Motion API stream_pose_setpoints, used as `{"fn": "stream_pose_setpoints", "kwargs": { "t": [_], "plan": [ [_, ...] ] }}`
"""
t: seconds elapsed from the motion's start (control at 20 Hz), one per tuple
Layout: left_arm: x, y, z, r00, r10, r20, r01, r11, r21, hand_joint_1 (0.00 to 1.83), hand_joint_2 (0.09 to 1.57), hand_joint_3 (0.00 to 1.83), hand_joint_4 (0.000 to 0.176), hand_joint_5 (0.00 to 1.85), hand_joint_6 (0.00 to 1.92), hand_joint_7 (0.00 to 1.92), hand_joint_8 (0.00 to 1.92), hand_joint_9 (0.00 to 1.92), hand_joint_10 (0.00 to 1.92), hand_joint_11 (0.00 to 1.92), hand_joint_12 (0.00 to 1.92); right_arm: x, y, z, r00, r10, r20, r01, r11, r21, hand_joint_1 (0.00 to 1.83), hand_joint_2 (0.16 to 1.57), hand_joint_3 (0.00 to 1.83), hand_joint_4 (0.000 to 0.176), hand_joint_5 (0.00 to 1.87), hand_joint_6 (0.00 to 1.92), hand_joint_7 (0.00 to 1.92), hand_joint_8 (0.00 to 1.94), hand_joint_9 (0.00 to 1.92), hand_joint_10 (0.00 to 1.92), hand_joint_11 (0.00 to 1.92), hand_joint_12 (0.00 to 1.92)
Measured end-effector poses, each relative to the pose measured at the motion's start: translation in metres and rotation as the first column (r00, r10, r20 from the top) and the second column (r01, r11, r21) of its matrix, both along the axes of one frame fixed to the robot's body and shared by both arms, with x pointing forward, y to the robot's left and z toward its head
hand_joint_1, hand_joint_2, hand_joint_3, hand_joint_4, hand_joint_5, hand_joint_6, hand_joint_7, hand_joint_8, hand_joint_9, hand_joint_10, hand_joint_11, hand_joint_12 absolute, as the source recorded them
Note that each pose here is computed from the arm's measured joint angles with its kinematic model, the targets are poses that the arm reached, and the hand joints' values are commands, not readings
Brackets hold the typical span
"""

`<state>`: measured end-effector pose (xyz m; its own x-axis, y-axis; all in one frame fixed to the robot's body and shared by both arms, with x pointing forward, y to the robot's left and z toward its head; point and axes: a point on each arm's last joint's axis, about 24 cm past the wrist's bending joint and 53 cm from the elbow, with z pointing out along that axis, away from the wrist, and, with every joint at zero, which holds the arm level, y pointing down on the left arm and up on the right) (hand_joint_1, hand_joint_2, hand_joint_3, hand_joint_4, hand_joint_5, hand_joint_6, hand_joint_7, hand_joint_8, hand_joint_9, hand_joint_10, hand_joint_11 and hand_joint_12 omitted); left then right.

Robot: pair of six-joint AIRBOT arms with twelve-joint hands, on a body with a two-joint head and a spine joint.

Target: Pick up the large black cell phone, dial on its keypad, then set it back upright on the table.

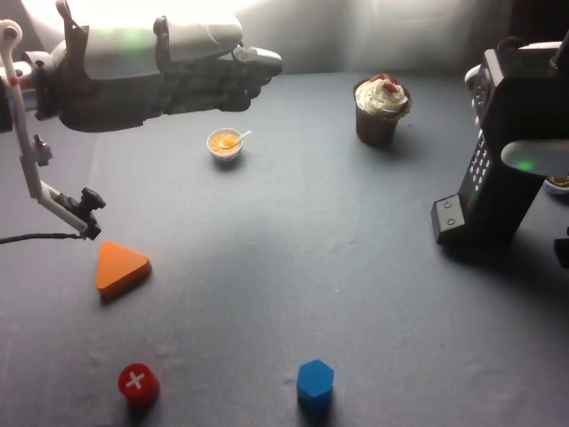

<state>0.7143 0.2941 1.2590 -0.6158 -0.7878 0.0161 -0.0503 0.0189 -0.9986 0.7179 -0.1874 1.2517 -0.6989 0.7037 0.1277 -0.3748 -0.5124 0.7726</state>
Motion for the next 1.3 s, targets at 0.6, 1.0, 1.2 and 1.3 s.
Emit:
{"fn": "stream_pose_setpoints", "kwargs": {
  "t": [0.6, 1.0, 1.2, 1.3],
  "plan": [
    [0.0002, -0.0002, 0.0003, 1.0, 0.001, 0.0, -0.001, 1.0, -0.004, 0.0, 1.18, 0.0, 0.0, 0.19, 0.0, 0.16, 0.0, 0.12, 0.0, 0.0, 0.26, -0.0003, 0.0011, -0.0033, 1.0, 0.006, -0.007, -0.006, 1.0, -0.016, 1.38, 1.11, 0.0, 0.0, 0.99, 0.77, 0.91, 1.08, 0.99, 1.21, 1.0, 1.05],
    [0.0004, 0.0, 0.0007, 1.0, 0.001, 0.0, -0.001, 1.0, -0.006, 0.0, 1.17, 0.0, 0.0, 0.2, 0.0, 0.17, 0.0, 0.12, 0.0, 0.0, 0.28, -0.0006, 0.0011, -0.0031, 1.0, 0.005, -0.004, -0.005, 1.0, -0.02, 1.39, 1.09, 0.0, 0.0, 0.94, 0.88, 1.02, 0.89, 1.04, 1.09, 1.01, 1.01],
    [0.0004, 0.0, 0.0008, 1.0, 0.002, 0.0, -0.002, 1.0, -0.007, 0.0, 1.17, 0.0, 0.0, 0.21, 0.0, 0.18, 0.0, 0.13, 0.0, 0.0, 0.3, -0.0017, 0.0009, -0.0022, 1.0, 0.0, 0.003, 0.0, 1.0, -0.028, 1.38, 1.1, 0.0, 0.0, 0.9, 0.96, 0.98, 0.95, 1.04, 1.07, 1.0, 0.96],
    [0.0004, 0.0, 0.0007, 1.0, 0.002, 0.0, -0.002, 1.0, -0.006, 0.0, 1.17, 0.0, 0.0, 0.19, 0.0, 0.17, 0.0, 0.12, 0.0, 0.0, 0.27, -0.002, 0.0007, -0.0018, 1.0, 0.0, 0.006, 0.0, 0.999, -0.033, 1.38, 1.09, 0.0, 0.0, 0.9, 0.96, 1.02, 0.9, 1.09, 1.01, 0.99, 0.94]
  ]
}}
